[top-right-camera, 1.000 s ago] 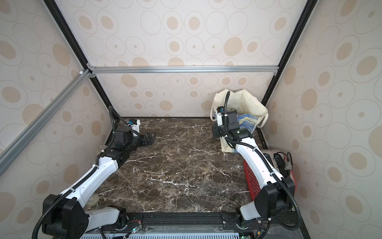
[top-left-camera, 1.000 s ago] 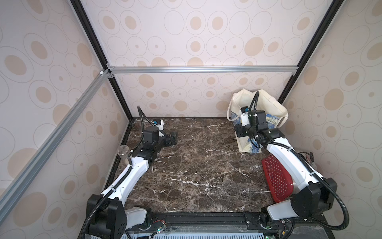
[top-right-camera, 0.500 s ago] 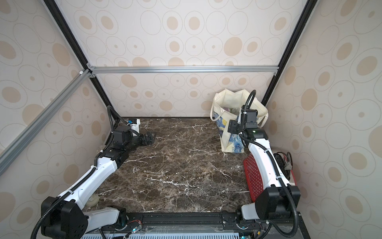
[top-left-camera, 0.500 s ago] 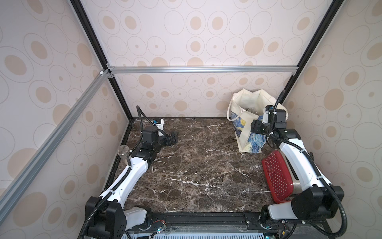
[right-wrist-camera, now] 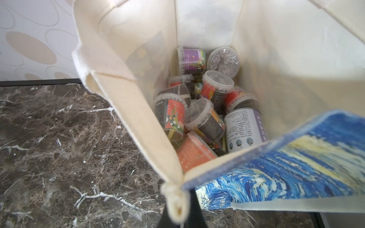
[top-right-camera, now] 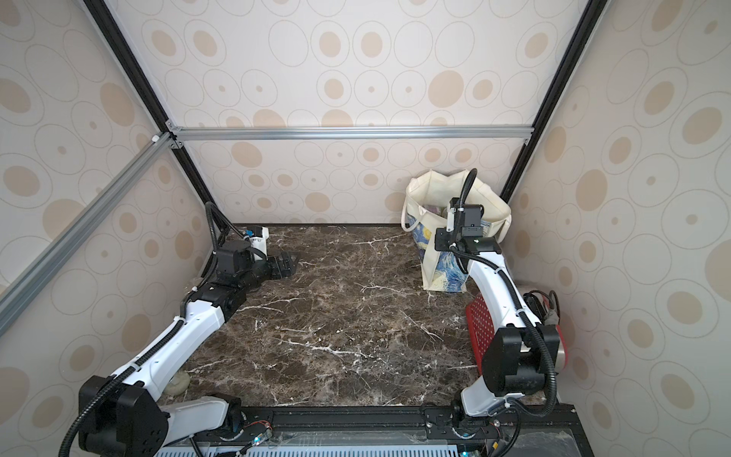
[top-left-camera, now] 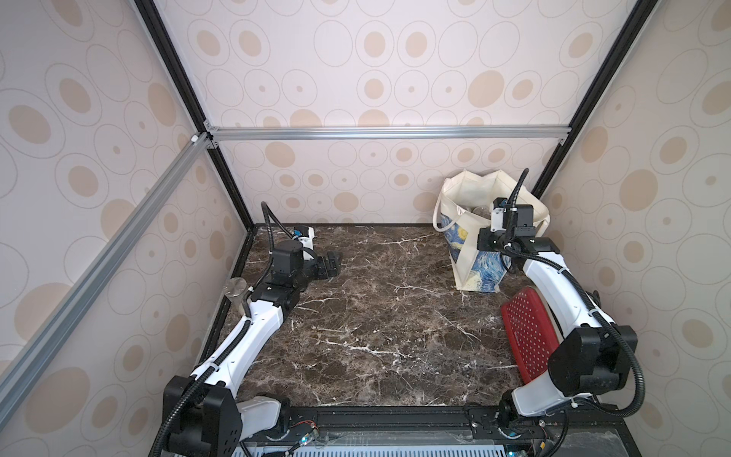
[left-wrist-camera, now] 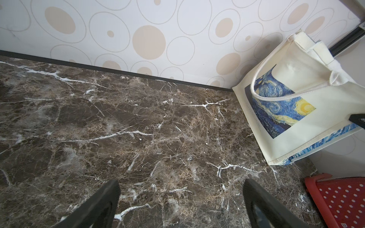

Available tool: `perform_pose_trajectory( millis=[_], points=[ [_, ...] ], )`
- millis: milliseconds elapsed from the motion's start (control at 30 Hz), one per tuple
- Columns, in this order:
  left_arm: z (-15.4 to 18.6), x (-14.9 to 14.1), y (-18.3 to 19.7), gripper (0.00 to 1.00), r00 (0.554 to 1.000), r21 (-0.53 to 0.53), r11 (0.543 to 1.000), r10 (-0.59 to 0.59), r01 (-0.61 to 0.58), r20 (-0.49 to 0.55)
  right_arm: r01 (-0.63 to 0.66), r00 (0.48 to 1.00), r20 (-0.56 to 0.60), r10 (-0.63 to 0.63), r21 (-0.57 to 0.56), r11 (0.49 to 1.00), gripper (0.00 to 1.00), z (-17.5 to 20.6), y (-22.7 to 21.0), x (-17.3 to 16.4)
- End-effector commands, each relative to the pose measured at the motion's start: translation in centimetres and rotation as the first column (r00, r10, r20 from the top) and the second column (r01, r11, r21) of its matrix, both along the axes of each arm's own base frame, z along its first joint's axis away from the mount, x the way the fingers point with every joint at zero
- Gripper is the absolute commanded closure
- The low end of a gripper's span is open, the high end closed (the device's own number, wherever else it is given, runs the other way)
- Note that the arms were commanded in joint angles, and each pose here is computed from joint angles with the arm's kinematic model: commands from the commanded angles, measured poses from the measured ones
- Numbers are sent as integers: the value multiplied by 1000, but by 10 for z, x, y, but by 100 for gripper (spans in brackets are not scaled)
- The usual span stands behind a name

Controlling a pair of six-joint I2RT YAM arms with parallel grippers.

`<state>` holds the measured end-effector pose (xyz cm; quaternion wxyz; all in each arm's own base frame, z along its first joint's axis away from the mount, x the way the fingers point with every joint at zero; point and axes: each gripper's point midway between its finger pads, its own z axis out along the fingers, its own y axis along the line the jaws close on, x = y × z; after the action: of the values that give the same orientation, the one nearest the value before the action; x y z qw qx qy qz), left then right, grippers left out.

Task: Take out the seed jars from the canvas bag
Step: Move the canvas bag to the center of the board.

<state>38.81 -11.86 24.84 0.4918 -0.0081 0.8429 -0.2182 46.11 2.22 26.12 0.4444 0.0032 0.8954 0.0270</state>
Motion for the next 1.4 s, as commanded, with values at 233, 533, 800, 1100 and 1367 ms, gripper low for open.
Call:
perform_pose_trajectory(
  millis=[233,533,800,1100,1367],
  points=[
    [8,7,-13,2,999,-53,998,-35,36,12,-257,960,140,244,88,962,100,36,63,-35],
    [14,8,-22,2,998,-99,993,-61,62,15,-458,880,150,450,19,889,100,43,152,-66],
    [21,3,-41,2,992,-146,981,-126,127,19,-610,790,113,602,52,790,100,34,234,-95],
    [44,-2,-64,2,980,-213,957,-187,196,60,-721,693,89,716,101,685,81,46,301,-138],
    [64,-14,-102,2,957,-201,936,-272,287,101,-752,658,36,752,64,656,60,58,268,-184]
  ],
)
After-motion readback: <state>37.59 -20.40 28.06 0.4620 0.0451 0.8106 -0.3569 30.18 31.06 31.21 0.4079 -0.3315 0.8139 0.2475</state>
